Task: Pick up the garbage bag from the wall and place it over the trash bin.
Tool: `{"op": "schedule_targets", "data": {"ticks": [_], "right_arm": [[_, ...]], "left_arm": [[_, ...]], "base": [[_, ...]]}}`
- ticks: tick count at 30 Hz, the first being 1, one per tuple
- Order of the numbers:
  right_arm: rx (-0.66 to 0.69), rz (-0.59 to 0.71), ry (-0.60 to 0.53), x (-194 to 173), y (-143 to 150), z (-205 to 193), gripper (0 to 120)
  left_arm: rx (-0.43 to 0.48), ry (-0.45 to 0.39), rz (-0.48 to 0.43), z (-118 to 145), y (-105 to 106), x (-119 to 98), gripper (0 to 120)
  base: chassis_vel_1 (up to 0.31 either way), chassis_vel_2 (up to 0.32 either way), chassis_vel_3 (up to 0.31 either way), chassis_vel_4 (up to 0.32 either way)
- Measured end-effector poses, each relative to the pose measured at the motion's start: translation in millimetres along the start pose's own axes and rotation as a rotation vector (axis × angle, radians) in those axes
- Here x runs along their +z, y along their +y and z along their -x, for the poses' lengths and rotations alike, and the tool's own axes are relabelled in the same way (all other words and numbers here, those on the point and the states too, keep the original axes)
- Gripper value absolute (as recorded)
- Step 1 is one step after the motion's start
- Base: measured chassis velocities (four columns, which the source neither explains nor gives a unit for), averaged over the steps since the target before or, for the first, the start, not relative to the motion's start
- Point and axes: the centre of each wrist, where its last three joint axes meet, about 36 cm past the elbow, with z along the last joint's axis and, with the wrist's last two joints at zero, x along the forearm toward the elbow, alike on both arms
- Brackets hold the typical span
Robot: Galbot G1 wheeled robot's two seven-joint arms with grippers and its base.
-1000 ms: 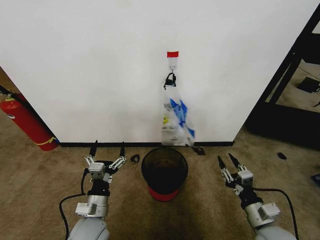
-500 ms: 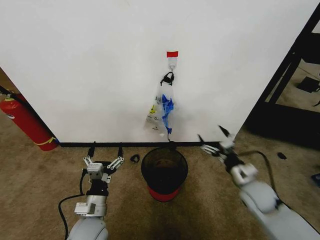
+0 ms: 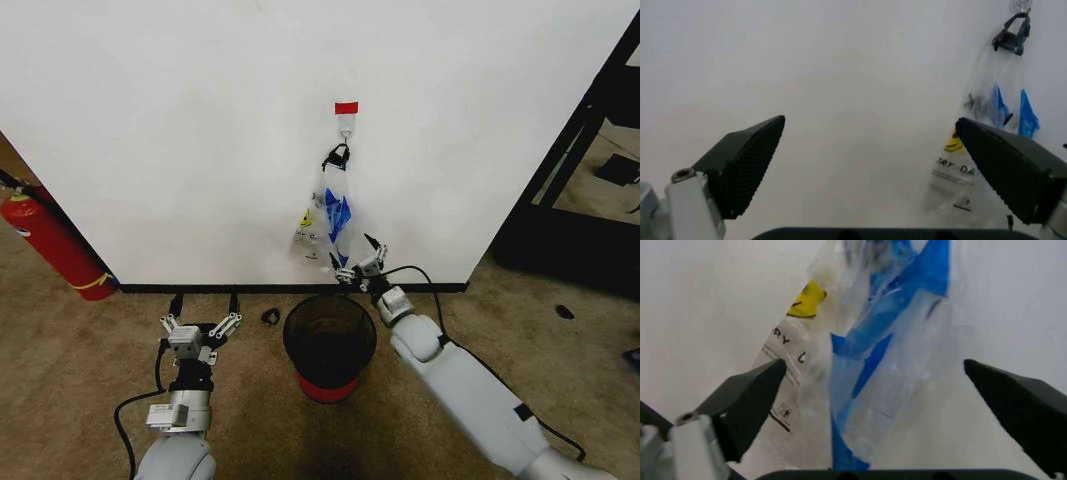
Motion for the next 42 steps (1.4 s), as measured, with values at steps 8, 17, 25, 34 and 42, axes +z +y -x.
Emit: {"op": "schedule_targets", "data": {"ticks": [8, 17, 25, 34, 42], "right_arm": [[-0.008, 0.015, 0.029, -0.2, 18.0, 26.1, 68], [0.059, 0.057, 0.078, -4.9, 27.5, 36.4, 31], [0.079, 0.108, 0.071, -14.3, 22.6, 34.2, 5], [0.107, 0.278, 0.025, -52.5, 7.7, 0.6, 0], [-0.001, 0.555, -0.086, -118.4, -34.8, -73.2, 0]], "left_arm": [[0.001, -0.013, -0.004, 6.9, 1.4, 0.3, 100], [-0.001, -0.023, -0.011, 9.4, 4.4, -2.0, 100], [0.001, -0.034, -0.016, 11.4, 3.5, -6.1, 100], [0.012, -0.043, -0.019, 15.4, 0.7, -13.6, 100], [0.061, -0.036, -0.039, 22.9, -4.2, -34.5, 100]], "base": [[0.000, 0.000, 0.000, 0.000], [0.000, 0.000, 0.000, 0.000], [0.000, 0.000, 0.000, 0.000], [0.000, 0.000, 0.000, 0.000], [0.000, 0.000, 0.000, 0.000]]}}
